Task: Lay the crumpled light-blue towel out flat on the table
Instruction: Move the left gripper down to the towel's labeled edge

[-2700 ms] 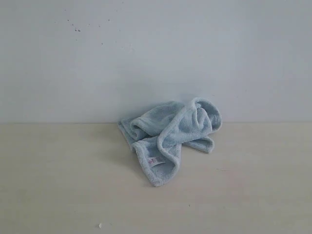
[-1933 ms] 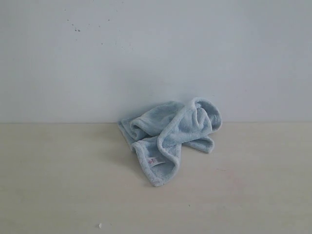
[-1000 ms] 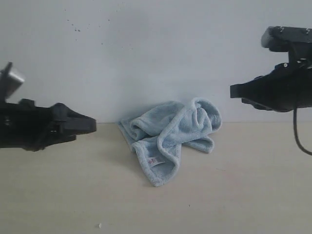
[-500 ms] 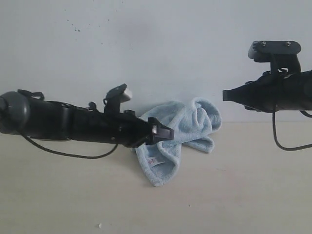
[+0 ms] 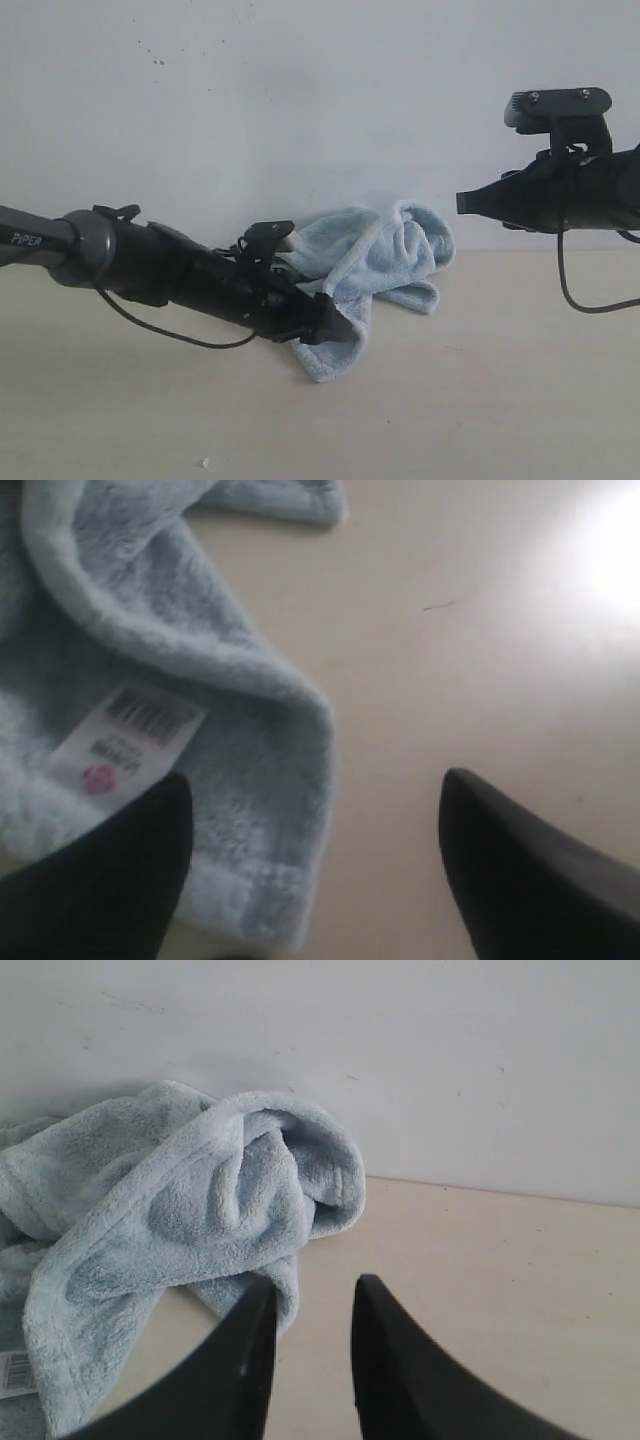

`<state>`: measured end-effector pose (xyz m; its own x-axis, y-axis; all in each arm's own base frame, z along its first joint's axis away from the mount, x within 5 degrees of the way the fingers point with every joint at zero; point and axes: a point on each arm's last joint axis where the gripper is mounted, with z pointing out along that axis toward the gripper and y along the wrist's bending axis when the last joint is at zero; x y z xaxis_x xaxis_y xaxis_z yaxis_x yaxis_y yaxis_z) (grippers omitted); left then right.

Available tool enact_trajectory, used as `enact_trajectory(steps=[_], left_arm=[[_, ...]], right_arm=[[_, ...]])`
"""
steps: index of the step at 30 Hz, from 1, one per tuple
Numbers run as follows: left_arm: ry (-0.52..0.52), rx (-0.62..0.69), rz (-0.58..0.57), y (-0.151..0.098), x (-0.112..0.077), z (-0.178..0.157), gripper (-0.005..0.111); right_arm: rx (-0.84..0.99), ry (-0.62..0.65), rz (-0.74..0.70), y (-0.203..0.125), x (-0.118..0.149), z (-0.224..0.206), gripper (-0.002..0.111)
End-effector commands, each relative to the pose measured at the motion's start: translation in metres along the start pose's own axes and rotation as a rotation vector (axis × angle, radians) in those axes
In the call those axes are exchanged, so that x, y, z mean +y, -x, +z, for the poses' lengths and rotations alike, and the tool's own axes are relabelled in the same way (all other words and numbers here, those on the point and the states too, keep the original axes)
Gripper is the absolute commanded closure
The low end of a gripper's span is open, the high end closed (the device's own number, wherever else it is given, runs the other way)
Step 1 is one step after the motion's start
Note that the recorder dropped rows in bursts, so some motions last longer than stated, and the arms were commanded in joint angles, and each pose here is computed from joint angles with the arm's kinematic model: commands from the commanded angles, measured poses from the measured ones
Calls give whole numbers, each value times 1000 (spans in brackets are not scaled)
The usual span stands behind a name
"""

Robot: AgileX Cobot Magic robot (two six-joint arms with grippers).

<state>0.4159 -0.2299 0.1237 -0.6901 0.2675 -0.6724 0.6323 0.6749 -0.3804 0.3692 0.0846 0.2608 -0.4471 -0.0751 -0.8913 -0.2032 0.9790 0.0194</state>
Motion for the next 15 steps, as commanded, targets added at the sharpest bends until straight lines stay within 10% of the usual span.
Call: enact_trajectory(steps=[1,9,15], left_arm=[[71,131,-19,16,4,-16,40],[125,119,65,70,-6,-40,40],[174,267,130,64,6,-33,40]], right_arm=[[-1,6,-16,2,1,0,81],[41,33,-16,-2,3,-1,81],[53,41,-16,-3,4,-1,81]])
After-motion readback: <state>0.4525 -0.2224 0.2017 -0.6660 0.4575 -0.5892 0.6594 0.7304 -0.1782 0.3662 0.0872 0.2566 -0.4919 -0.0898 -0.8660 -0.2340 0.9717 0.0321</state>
